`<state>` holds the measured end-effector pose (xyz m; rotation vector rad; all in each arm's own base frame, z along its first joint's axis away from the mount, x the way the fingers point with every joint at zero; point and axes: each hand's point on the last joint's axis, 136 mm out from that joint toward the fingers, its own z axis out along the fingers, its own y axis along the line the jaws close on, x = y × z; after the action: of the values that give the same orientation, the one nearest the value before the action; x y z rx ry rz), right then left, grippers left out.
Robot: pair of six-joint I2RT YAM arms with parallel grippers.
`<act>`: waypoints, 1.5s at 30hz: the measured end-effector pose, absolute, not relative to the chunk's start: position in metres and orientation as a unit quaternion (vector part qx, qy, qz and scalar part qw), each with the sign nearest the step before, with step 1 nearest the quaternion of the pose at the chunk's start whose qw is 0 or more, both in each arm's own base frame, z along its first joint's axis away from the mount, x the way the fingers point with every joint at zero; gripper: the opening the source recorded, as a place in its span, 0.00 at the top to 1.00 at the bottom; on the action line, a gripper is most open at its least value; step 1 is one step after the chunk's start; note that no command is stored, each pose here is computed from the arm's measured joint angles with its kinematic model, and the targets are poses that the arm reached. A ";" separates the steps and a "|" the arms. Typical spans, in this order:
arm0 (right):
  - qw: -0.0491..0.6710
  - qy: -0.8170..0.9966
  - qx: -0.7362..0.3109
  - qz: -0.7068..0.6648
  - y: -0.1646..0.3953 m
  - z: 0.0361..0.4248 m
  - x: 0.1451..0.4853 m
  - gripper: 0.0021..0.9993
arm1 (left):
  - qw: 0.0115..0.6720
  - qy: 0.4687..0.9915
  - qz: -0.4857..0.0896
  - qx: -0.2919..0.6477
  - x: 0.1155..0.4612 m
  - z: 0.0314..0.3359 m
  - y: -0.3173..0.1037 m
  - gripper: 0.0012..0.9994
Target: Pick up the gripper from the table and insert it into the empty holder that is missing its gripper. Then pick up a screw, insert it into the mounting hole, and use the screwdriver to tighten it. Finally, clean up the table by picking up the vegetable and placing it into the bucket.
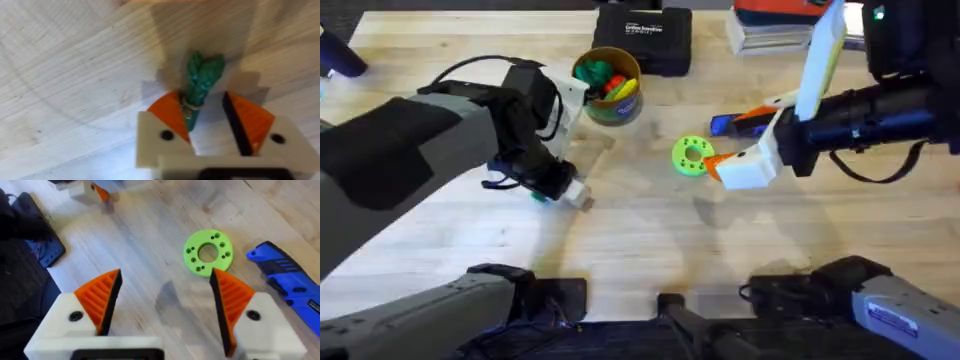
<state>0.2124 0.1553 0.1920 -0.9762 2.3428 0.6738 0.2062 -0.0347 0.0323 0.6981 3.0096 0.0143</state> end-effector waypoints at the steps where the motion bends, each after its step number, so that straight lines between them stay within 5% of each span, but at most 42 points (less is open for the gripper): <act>1: 0.255 0.863 -0.359 0.248 0.155 0.192 0.212 0.01 | 0.026 0.974 0.003 0.227 0.206 0.032 -0.035 0.52; 5: 0.255 0.863 -0.359 0.248 0.155 0.192 0.212 0.01 | 0.031 0.974 0.001 0.225 0.208 0.033 -0.036 0.97; 13: 0.259 0.861 -0.360 0.248 0.156 0.193 0.214 0.01 | 0.131 0.971 -0.008 0.202 0.271 0.104 -0.051 0.98; 21: 0.267 0.858 -0.362 0.247 0.157 0.195 0.217 0.01 | 0.343 0.911 -0.105 0.205 0.357 0.210 -0.101 0.98; 27: 0.267 0.858 -0.362 0.247 0.157 0.195 0.217 0.01 | 0.340 0.907 -0.160 0.190 0.376 0.198 -0.121 0.98; 33: 0.267 0.858 -0.362 0.247 0.157 0.195 0.217 0.01 | 0.278 0.928 -0.177 0.175 0.385 0.148 -0.127 0.67; 39: 0.267 0.858 -0.362 0.247 0.157 0.195 0.217 0.01 | 0.282 0.926 -0.182 0.171 0.389 0.147 -0.129 0.04; 45: 0.267 0.858 -0.362 0.247 0.157 0.195 0.217 0.01 | 0.303 0.919 -0.182 0.174 0.387 0.170 -0.129 0.01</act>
<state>0.2172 0.1568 0.1949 -0.9760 2.3167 0.6660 0.3868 -0.1292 0.1699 0.4601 2.4363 -0.4837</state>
